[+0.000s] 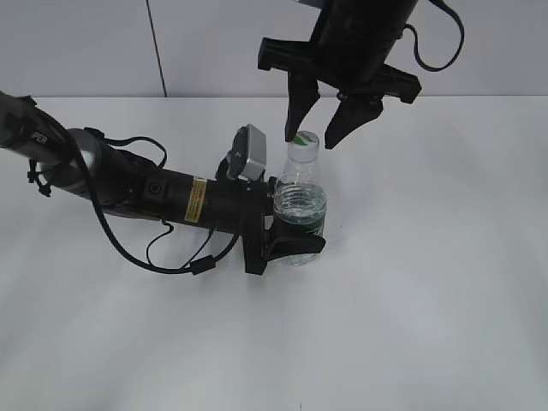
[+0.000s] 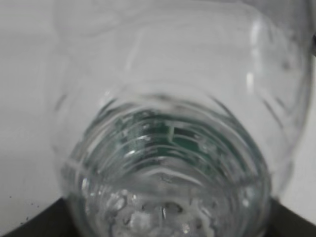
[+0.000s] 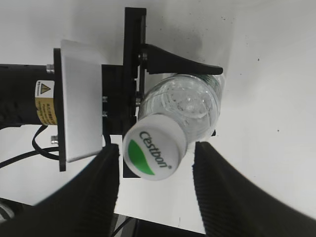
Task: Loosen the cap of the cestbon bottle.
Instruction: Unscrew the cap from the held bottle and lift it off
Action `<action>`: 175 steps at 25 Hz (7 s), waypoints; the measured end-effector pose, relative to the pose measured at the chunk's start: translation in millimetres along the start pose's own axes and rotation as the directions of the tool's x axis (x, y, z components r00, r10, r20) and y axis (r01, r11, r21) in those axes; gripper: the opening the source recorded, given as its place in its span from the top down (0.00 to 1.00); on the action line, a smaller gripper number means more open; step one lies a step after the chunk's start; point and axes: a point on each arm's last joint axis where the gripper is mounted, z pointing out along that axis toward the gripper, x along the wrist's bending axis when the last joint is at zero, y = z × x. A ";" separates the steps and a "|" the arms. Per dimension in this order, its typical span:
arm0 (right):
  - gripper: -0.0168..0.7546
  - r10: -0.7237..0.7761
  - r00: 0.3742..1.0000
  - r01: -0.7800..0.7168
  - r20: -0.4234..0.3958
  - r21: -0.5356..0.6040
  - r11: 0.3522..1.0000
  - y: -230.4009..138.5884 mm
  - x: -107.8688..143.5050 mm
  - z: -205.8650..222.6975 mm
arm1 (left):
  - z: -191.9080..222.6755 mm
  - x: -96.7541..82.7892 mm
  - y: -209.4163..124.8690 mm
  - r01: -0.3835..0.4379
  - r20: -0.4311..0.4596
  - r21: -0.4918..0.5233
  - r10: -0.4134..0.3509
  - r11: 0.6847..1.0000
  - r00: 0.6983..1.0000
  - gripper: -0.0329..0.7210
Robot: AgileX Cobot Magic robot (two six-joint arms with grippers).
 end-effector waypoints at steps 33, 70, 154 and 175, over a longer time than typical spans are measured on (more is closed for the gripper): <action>0.49 -0.062 0.996 0.063 0.058 -0.015 0.998 -4.6 8.5 3.5 | -0.2 0.3 0.5 -0.002 -0.003 0.002 0.002 1.000 1.000 0.41; 0.49 -0.064 0.996 0.066 0.058 -0.019 0.998 3.8 10.9 9.6 | -0.2 0.3 0.5 -0.002 -0.003 0.003 0.002 1.000 1.000 0.41; 0.60 -1.000 0.015 0.998 0.014 0.059 0.016 5.9 13.0 12.5 | -0.5 0.4 -0.2 -0.013 0.001 0.024 0.013 1.000 1.000 0.41; 0.51 -1.000 -0.020 0.997 0.016 0.070 -0.019 6.2 12.5 13.0 | -0.5 0.2 -0.4 -0.014 0.003 0.027 0.014 1.000 1.000 0.41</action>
